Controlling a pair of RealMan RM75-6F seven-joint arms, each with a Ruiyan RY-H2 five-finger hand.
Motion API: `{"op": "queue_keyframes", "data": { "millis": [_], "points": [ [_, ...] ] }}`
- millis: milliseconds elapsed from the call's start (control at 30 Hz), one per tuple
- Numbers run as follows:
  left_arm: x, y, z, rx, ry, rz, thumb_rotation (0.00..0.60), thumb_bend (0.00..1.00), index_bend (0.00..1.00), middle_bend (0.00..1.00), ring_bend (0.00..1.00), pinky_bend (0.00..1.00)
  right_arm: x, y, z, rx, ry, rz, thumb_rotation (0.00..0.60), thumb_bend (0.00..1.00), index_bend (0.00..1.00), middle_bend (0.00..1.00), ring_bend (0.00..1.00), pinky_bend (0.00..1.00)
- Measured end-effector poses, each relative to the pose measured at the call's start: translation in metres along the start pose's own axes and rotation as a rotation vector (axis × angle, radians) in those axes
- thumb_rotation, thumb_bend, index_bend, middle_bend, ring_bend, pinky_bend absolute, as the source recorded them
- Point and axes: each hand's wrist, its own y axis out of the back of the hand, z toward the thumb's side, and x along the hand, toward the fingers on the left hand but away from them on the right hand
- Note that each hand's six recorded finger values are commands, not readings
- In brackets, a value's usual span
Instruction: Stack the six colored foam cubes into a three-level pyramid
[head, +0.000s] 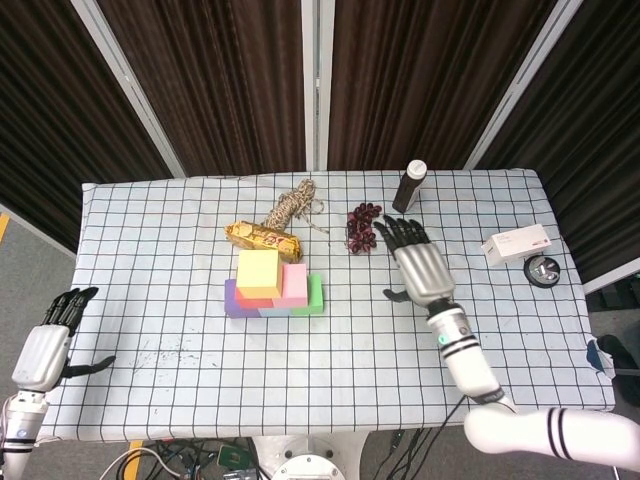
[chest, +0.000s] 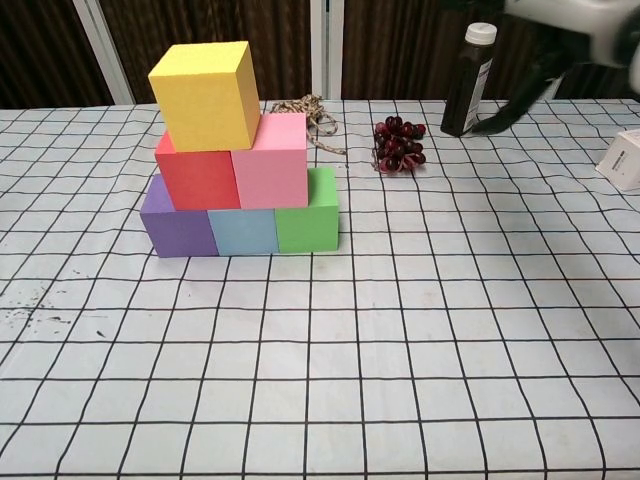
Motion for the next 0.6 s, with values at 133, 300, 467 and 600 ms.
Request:
{"op": "queue_keyframes", "data": {
  "millis": [133,300,467,600],
  "points": [
    [-0.001,0.005,0.001,0.057,0.001,0.025,0.600,0.00,0.03,0.08,0.00,0.00,0.045,0.005,-0.029,0.036,-0.027,-0.052,0.600,0.05,0.00,0.00,0.00,0.00],
    [-0.011,0.012,0.001,0.183,0.011,0.074,0.600,0.00,0.03,0.08,0.00,0.00,0.102,0.004,-0.069,0.034,-0.084,-0.138,0.600,0.01,0.00,0.00,0.00,0.00],
    [-0.033,0.017,-0.003,0.248,0.049,0.083,0.600,0.00,0.03,0.08,0.00,0.00,0.146,-0.008,-0.109,0.045,-0.161,-0.201,0.600,0.00,0.00,0.00,0.00,0.00],
    [-0.051,0.015,-0.006,0.261,0.086,0.062,0.600,0.00,0.03,0.08,0.00,0.00,0.176,-0.026,-0.126,0.016,-0.197,-0.188,0.600,0.00,0.00,0.00,0.00,0.00]
  ]
}}
